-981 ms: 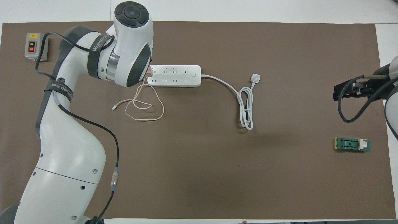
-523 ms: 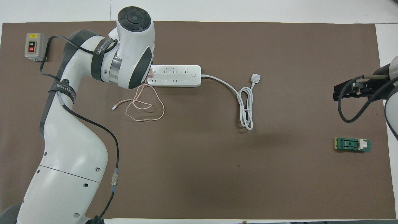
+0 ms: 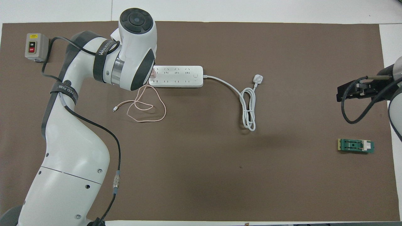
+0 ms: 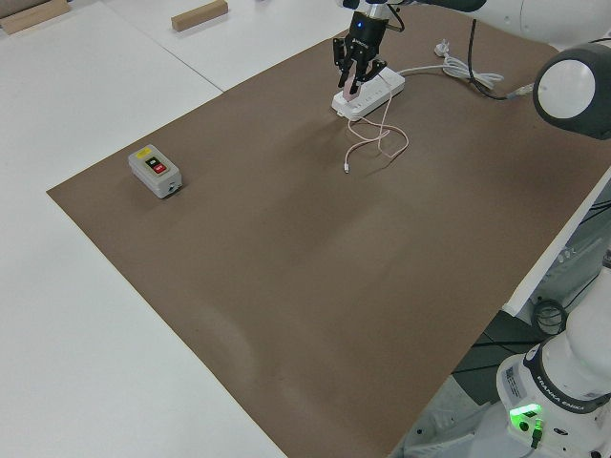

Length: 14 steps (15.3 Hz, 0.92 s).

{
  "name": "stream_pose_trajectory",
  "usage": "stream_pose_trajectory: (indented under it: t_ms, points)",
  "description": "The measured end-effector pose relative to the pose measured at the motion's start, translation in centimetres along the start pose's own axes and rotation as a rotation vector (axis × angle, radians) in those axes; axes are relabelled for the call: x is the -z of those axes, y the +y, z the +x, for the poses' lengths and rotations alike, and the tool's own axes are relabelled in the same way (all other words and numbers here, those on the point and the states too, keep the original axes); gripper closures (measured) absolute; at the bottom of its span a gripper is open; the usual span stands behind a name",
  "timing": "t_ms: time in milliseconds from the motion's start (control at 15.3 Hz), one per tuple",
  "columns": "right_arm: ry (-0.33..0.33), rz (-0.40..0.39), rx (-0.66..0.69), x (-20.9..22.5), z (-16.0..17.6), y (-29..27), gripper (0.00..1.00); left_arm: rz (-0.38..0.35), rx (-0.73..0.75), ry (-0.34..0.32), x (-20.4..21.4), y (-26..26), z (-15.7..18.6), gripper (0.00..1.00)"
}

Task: Plug charger into power strip
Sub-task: 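Press the charger prongs down into the socket with the left gripper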

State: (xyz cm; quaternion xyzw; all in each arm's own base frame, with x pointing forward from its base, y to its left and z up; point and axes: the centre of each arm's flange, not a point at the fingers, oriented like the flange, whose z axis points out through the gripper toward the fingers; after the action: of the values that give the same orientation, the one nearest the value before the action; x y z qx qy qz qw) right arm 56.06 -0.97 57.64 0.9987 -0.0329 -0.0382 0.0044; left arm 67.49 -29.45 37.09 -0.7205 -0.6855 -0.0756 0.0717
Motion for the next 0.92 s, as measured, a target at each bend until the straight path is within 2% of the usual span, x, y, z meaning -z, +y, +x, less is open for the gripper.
stream_pose_trajectory:
  t_ms: [916]
  points:
    - [-0.005, 0.0, -0.001, -0.04, -0.05, 0.04, 0.0, -0.002, -0.01, -0.005, -0.86, -0.81, -0.47, 0.69]
